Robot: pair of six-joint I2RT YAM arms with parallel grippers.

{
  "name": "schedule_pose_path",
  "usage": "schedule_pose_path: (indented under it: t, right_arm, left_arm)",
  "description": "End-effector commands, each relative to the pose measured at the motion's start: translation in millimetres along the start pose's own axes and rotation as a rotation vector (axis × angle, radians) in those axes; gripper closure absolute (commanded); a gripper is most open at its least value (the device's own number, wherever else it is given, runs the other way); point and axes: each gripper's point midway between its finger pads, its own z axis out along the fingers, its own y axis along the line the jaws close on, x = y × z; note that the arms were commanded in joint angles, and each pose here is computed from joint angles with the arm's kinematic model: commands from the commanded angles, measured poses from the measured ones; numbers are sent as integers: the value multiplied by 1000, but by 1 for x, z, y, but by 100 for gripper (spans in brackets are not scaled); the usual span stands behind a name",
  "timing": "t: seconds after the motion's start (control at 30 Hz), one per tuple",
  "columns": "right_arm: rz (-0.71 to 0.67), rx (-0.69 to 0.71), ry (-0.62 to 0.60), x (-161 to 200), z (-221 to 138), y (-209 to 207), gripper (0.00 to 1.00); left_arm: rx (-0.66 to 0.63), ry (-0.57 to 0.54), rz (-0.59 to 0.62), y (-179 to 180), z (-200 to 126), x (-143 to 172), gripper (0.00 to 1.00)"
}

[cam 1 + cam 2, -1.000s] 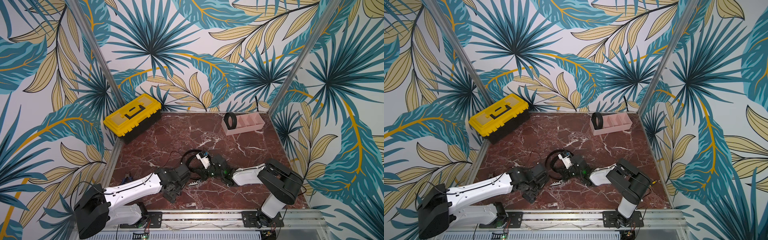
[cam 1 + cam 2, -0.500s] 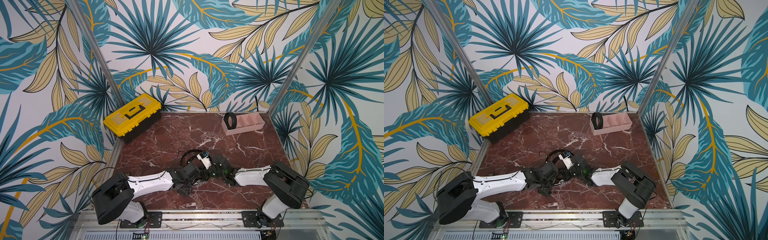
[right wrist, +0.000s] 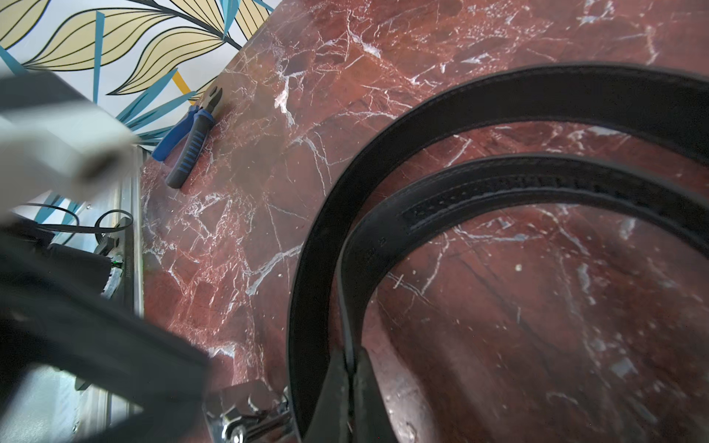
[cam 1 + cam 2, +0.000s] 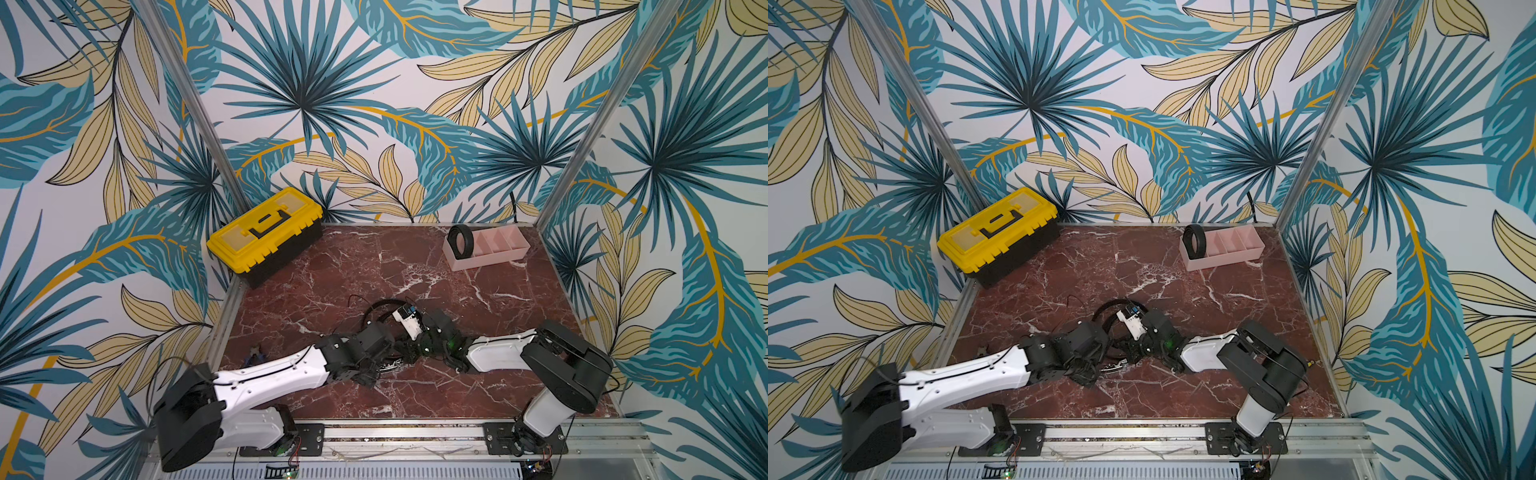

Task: Place the belts into the storage roll
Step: Roll the belt at the center of the board.

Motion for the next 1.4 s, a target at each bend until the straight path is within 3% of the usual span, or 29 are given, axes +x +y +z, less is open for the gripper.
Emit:
schedule_pose_path:
  t: [0.0,0.1,0.27,0.67,0.9,1.07,1.27,1.37]
  right_arm:
    - [34,26,50,20,5,-12,100]
    - [38,27,51,21,5,-12,100]
    - [34,29,49,19,5,-12,100]
    - [33,42,55,24,-2,-13,100]
    - [33,44,56,24,-6,-13,100]
    - [37,52,55,26,-8,-15,100]
    - [46,58,51,26,-10,-19,100]
    - [45,59,44,25,-10,-19,100]
  left_arm:
    - [-29,-110,15,20,-20,-30,1]
    - [-108,-73,-23,50,-13,-31,1]
    - [-206,-64,-34,70,-1,-27,3]
    - [-247,-32,-62,65,56,-3,8]
    - [-250,-9,-81,60,74,7,9]
    - [-264,11,-63,57,81,18,22]
    - [-315,18,-43,66,85,22,56]
    - [-337,6,-23,69,78,19,58]
